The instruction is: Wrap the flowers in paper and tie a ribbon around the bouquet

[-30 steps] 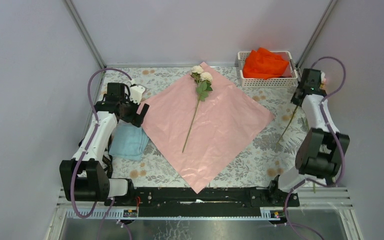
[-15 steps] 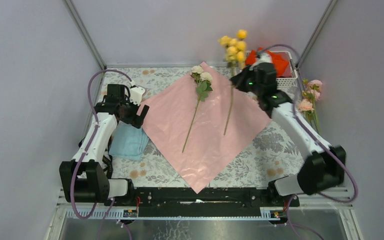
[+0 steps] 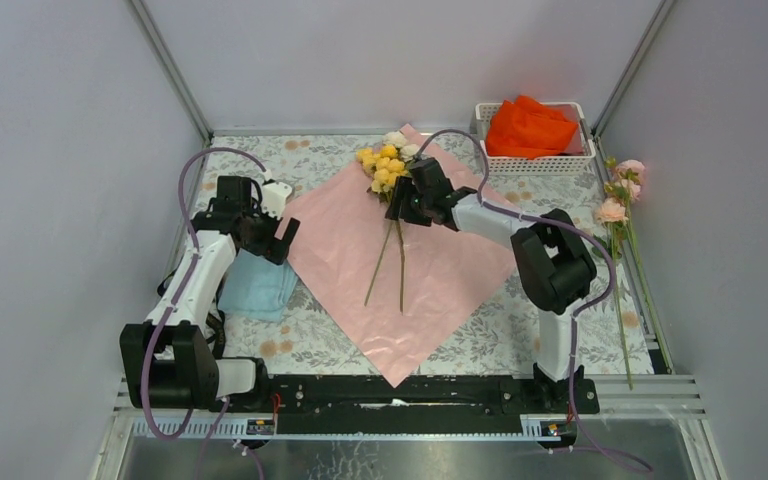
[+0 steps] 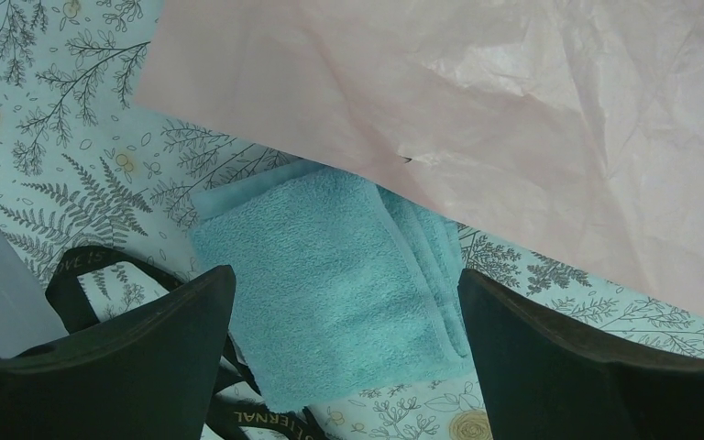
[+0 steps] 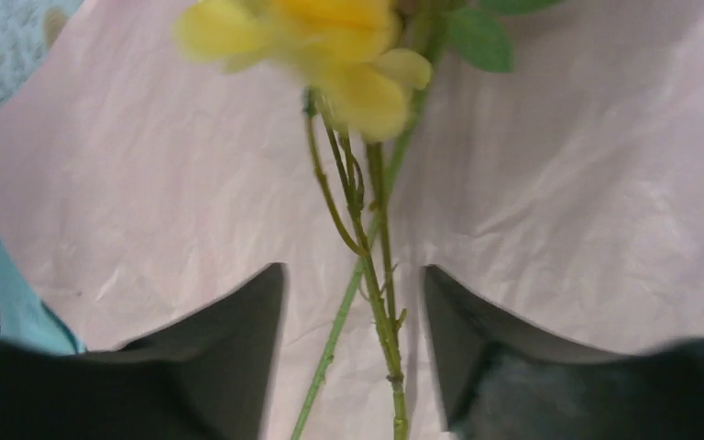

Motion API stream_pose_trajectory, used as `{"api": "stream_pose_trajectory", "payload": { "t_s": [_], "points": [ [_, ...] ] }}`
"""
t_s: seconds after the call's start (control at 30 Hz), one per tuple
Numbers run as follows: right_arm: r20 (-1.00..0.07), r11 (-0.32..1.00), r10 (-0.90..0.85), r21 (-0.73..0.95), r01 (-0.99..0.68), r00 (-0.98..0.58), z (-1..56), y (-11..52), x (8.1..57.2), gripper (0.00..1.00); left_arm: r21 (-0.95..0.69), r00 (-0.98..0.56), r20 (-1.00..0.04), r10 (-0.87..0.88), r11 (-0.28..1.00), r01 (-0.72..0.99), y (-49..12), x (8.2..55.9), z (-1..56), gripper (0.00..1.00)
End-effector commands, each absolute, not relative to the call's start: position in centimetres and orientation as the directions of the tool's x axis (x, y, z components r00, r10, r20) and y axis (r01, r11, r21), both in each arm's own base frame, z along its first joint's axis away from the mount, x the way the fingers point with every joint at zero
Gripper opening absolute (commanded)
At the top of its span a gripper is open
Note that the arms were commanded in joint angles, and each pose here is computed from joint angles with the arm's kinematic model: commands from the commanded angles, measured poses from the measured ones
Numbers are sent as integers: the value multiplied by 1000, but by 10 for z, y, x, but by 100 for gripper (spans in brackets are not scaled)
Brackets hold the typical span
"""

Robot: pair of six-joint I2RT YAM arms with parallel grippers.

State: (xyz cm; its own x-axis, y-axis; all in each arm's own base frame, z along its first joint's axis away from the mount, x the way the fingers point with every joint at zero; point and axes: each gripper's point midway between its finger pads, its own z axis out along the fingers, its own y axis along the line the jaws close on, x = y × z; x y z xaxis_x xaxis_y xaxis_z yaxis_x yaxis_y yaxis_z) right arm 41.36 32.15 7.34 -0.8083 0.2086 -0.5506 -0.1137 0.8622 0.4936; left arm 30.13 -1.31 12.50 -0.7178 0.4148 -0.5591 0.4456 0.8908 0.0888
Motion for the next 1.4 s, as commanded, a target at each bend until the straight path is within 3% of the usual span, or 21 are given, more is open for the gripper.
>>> {"api": "stream_pose_trajectory", "payload": {
  "t_s": [0.0, 0.03, 0.13, 0.27, 0.43, 0.53, 0.7, 0.97, 1.07, 1.13, 1.17, 1.23, 1.37],
  "points": [
    [-662, 911, 186, 393, -125, -726, 121, 288, 441, 75, 95, -694, -584, 421, 885, 457, -15, 310, 124, 99],
    [-683, 930, 155, 344, -128, -714, 130, 272, 442, 85, 97, -695, -582, 423, 884, 457, -15, 310, 123, 99],
    [-737, 984, 78, 166, -68, -671, 158, 195, 445, 99, 100, -695, -579, 428, 882, 460, -14, 310, 122, 99],
    [-743, 979, 162, 41, 198, -649, 171, 42, 439, 100, 95, -691, -582, 429, 880, 466, -16, 310, 121, 99],
    [-723, 805, 279, -182, 564, -632, 146, -127, 391, 95, 76, -693, -586, 419, 881, 468, -19, 311, 119, 99],
    [-682, 758, 342, -207, 619, -647, 124, -162, 374, 87, 79, -697, -581, 421, 881, 466, -18, 311, 118, 99],
    [-637, 716, 438, -179, 674, -634, 84, -190, 364, 99, 81, -699, -581, 417, 884, 460, -17, 311, 121, 99],
    [-558, 686, 553, -117, 718, -619, 41, -215, 363, 95, 85, -702, -579, 414, 887, 453, -16, 309, 125, 99],
    [-536, 697, 574, -78, 713, -619, 30, -214, 367, 86, 88, -704, -577, 415, 888, 451, -15, 308, 125, 99],
    [-512, 716, 582, -45, 696, -632, 24, -208, 370, 70, 88, -705, -576, 414, 889, 450, -15, 308, 124, 99],
    [-501, 728, 584, -25, 685, -639, 23, -203, 372, 56, 87, -706, -574, 414, 889, 450, -15, 308, 124, 99],
    [-486, 749, 585, 18, 662, -649, 22, -195, 376, 37, 86, -707, -575, 413, 889, 450, -15, 308, 124, 99],
    [-500, 793, 566, 114, 598, -656, 42, -174, 389, 9, 83, -708, -573, 413, 889, 451, -15, 308, 123, 99]
  ]
}}
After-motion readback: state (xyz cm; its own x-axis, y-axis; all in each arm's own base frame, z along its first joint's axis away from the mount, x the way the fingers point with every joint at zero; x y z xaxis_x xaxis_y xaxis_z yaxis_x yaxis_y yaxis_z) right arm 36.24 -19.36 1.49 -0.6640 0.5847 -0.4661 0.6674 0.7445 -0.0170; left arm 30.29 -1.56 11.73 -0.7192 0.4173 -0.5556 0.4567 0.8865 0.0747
